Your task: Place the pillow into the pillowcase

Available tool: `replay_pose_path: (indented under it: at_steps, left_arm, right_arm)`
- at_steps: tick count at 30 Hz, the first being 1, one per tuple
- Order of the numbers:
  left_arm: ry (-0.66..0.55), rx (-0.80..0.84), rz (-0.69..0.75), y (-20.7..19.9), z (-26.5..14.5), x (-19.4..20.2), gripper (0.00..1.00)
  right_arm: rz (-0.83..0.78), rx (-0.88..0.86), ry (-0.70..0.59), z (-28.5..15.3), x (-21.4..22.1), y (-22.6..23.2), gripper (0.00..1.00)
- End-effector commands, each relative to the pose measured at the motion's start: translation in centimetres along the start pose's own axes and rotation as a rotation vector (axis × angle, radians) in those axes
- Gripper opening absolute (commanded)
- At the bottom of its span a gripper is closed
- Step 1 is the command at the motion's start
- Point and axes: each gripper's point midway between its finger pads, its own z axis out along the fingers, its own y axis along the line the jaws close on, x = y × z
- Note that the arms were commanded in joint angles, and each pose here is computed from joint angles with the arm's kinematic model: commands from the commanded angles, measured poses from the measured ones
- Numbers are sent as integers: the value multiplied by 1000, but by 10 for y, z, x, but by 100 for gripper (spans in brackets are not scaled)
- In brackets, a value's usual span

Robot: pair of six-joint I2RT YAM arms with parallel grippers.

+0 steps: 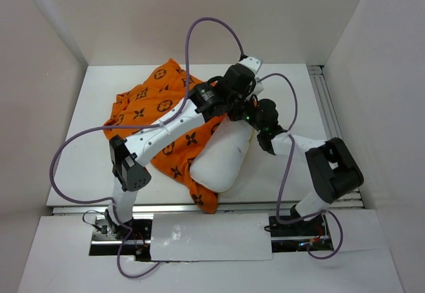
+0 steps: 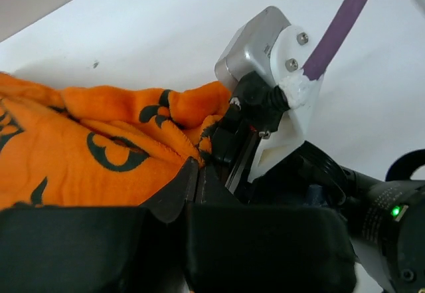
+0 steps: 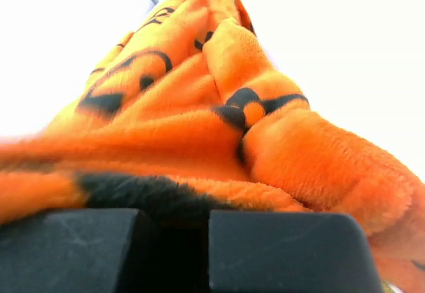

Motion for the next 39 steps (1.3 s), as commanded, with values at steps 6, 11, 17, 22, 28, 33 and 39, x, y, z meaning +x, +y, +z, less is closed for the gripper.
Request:
replay_pose_path:
  at_steps: [6,11,17,22,28,33,39]
  left_arm:
    - [-45,323,-263,-52,-7,-24,0]
    - [34,185,-313,-4,42,1,2]
    - [117,173,-340,0,63,27,0]
    - [113,191,-358,-3,74,26,0]
    - [146,244,-387,-11,79,32,9]
    - [250,247,-367,-26,60,64,100]
    - [292,144,-412,4,-5,106,100]
  right_arm:
    - [88,35,-28,24,-15,9,5]
    - [103,153,257,6,24,-16,60]
    - [68,219,402,-39,34,-18,100]
    - [28,291,338,-76,-7,-17,100]
    - [14,334,295,-109,-41,-19,100]
    - [13,373,354,-136,-37,-21,100]
    - [55,276,469,-156,18,-14,100]
